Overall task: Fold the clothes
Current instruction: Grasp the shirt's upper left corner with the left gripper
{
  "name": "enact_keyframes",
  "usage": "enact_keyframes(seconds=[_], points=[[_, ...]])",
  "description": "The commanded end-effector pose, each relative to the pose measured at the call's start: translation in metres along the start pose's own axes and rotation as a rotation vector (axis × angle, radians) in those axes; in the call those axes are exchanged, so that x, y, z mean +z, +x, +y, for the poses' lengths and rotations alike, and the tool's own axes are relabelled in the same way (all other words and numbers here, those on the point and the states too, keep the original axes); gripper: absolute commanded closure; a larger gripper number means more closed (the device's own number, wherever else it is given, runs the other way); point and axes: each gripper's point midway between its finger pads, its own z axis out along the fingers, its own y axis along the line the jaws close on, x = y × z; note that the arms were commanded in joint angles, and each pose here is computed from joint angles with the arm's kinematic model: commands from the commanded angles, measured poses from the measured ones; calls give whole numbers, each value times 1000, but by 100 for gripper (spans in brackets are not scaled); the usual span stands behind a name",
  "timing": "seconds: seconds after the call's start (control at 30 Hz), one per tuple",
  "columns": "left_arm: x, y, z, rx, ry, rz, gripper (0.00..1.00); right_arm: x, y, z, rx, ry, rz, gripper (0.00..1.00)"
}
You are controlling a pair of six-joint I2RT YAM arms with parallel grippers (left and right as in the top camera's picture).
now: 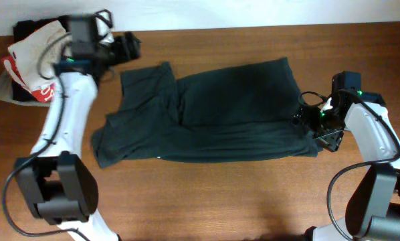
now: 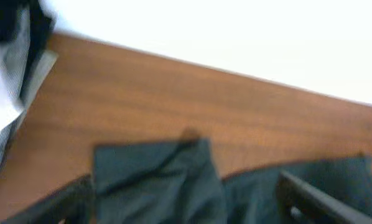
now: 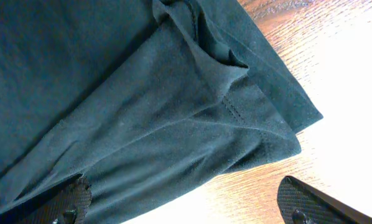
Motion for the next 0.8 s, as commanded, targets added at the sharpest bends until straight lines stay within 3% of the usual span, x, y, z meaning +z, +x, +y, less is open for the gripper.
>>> enact_keyframes(seconds=[0.0,0.13,0.3,0.53,0.77], points=[[20,11,15,47,33,127,1,-8,-4,4,-12,-15,-24,1],[56,50,27,96,29,270,1,-8,-4,4,-12,-15,-24,1],[88,77,42,82,9,334,1,-8,-4,4,-12,-15,-24,1],[112,71,82,123,-182,272,1,-8,-4,4,-12,-15,-24,1],[135,75,103,149,-275,244,1,-8,-4,4,-12,-15,-24,1]])
